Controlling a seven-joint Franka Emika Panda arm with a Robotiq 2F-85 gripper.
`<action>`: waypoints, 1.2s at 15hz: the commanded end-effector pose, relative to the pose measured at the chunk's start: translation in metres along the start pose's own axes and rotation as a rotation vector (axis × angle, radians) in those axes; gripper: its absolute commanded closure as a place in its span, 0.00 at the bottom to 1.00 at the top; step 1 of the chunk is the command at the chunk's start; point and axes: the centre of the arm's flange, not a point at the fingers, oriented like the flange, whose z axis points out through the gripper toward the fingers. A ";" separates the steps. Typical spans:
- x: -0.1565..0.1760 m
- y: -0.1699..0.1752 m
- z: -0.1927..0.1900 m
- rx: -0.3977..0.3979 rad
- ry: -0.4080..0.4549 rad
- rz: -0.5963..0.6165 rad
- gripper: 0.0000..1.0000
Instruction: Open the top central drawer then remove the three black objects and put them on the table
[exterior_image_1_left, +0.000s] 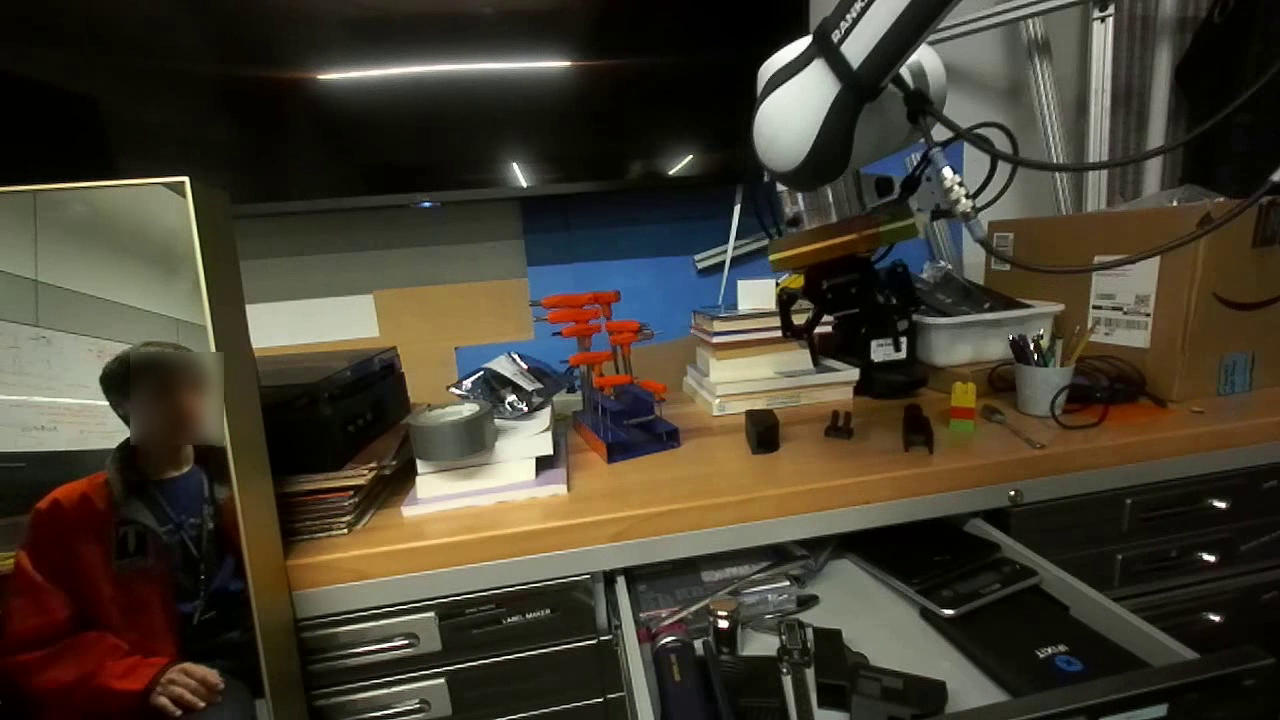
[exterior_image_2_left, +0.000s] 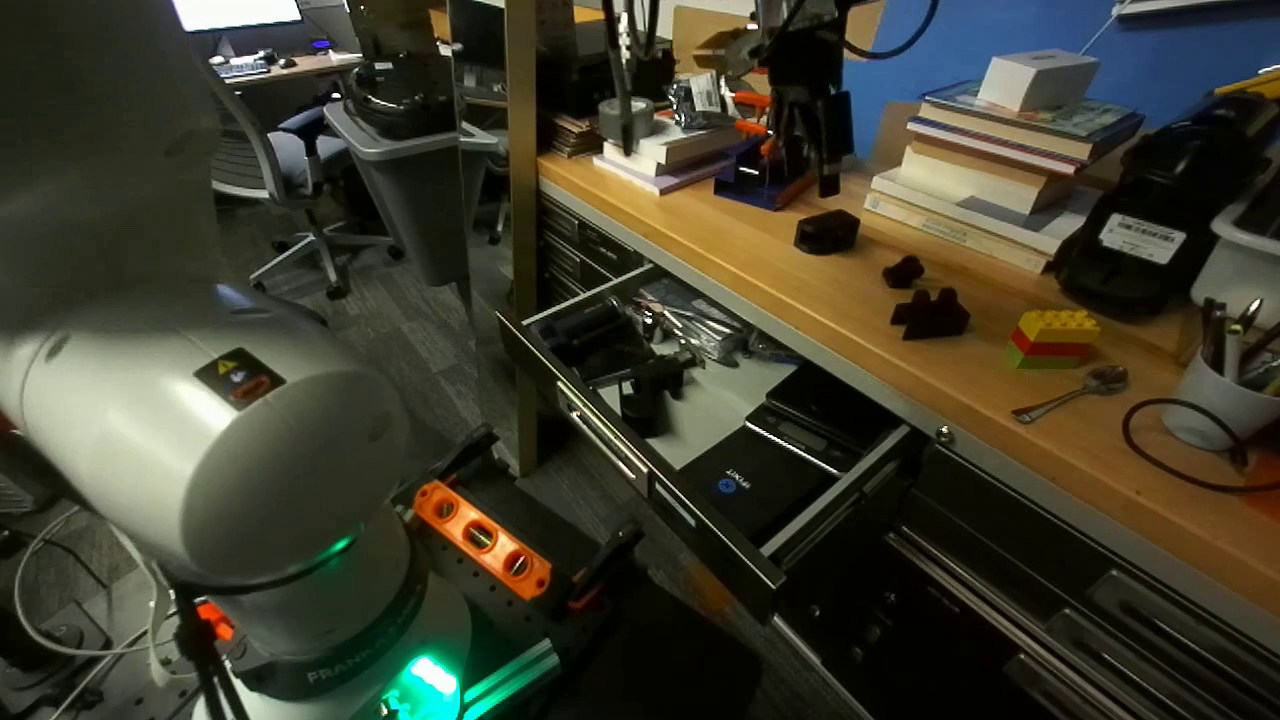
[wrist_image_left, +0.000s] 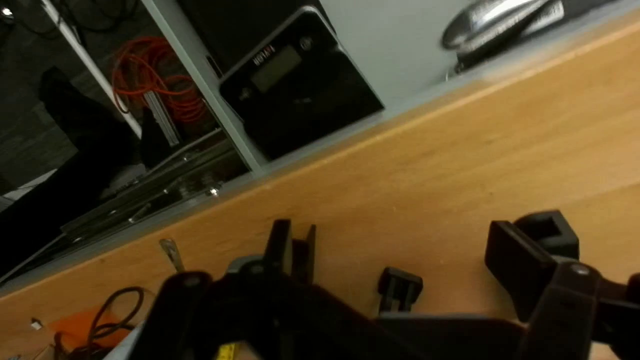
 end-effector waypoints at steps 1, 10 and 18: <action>-0.063 0.061 -0.034 0.006 -0.068 -0.160 0.00; -0.119 0.193 -0.063 0.150 -0.126 -0.530 0.00; -0.140 0.258 -0.099 0.208 -0.096 -0.589 0.00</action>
